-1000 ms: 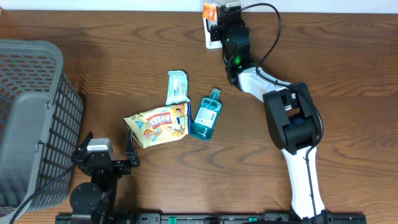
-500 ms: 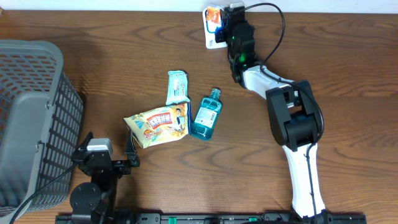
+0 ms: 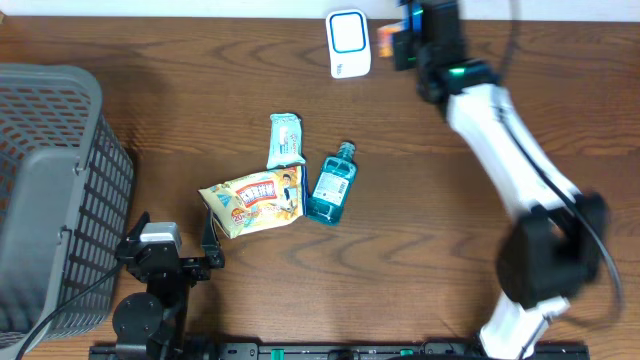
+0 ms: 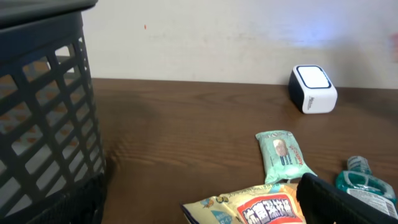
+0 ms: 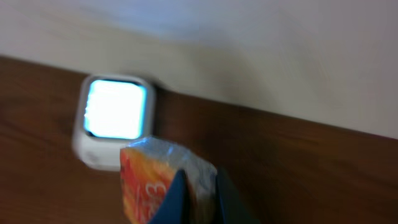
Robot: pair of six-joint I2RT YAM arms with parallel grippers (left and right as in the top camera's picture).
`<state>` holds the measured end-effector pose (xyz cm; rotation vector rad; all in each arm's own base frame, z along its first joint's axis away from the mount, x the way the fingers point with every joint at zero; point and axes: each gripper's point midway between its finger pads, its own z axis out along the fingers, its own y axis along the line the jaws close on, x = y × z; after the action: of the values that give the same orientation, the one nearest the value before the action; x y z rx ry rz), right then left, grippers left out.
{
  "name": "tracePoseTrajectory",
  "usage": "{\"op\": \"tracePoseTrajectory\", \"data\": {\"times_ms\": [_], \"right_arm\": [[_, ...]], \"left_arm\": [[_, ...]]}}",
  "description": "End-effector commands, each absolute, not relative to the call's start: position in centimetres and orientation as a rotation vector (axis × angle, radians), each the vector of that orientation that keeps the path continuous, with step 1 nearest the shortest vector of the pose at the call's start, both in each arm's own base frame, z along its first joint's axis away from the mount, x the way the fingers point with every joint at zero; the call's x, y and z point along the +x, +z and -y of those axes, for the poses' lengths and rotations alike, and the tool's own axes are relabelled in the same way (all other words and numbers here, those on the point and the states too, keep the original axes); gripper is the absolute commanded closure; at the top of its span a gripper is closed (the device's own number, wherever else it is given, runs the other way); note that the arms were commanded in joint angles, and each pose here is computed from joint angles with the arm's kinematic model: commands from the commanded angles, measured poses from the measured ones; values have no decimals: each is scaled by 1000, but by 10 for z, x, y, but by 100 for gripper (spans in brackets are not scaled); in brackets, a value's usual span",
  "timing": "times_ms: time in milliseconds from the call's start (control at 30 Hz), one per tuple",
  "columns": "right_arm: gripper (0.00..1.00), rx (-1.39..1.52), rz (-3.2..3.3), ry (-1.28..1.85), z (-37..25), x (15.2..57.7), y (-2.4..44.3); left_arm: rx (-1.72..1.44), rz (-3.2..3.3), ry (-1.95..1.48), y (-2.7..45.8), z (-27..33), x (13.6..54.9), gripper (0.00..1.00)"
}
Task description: Scan the item barcode
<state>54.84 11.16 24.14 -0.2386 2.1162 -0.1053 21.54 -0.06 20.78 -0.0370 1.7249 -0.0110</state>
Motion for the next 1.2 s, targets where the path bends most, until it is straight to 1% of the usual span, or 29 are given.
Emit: {"op": "tracePoseTrajectory", "data": {"times_ms": [0, 67, 167, 267, 333, 467, 567, 733, 800, 900, 933, 967, 1000, 1033, 1167], "right_arm": [[99, -146, -2124, -510, -36, 523, 275], [99, -29, -2180, -743, 18, 499, 277], [99, 151, -2255, -929, 82, 473, 263], [99, 452, -2262, -933, 141, 456, 239], [99, 687, -2250, -933, 181, 436, 216], [99, 999, -2224, -978, 245, 393, 173], [99, 1130, -2227, -979, 280, 368, 139], [99, 1280, -2220, -888, 320, 340, 91], [99, 1309, -2223, -865, 332, 331, 82], [99, 1354, -2162, -868, 353, 322, 87], [96, 1364, -2135, -873, 359, 321, 92], [89, 1367, -2119, -894, 364, 318, 98], [71, 1357, -2120, -912, 368, 316, 105], [1, 1350, -2117, -919, 370, 315, 114], [1, 1304, -2075, -794, 363, 330, 159]], "left_arm": [[-35, -1718, -24, 209, 2, 215, 2], [-35, -1718, -24, 209, 2, 215, 2], [-35, -1718, -24, 209, 2, 215, 2], [-35, -1718, -24, 209, 2, 215, 2], [-35, -1718, -24, 209, 2, 215, 3], [-35, -1718, -24, 209, 2, 215, 2], [-35, -1718, -24, 209, 2, 215, 2], [-35, -1718, -24, 209, 2, 215, 2], [-35, -1718, -24, 209, 2, 215, 2], [-35, -1718, -24, 209, 2, 215, 3], [-35, -1718, -24, 209, 2, 215, 2], [-35, -1718, -24, 209, 2, 215, 2], [-35, -1718, -24, 209, 2, 215, 3], [-35, -1718, -24, 209, 2, 215, 2], [-35, -1718, -24, 209, 2, 215, 2]]}}
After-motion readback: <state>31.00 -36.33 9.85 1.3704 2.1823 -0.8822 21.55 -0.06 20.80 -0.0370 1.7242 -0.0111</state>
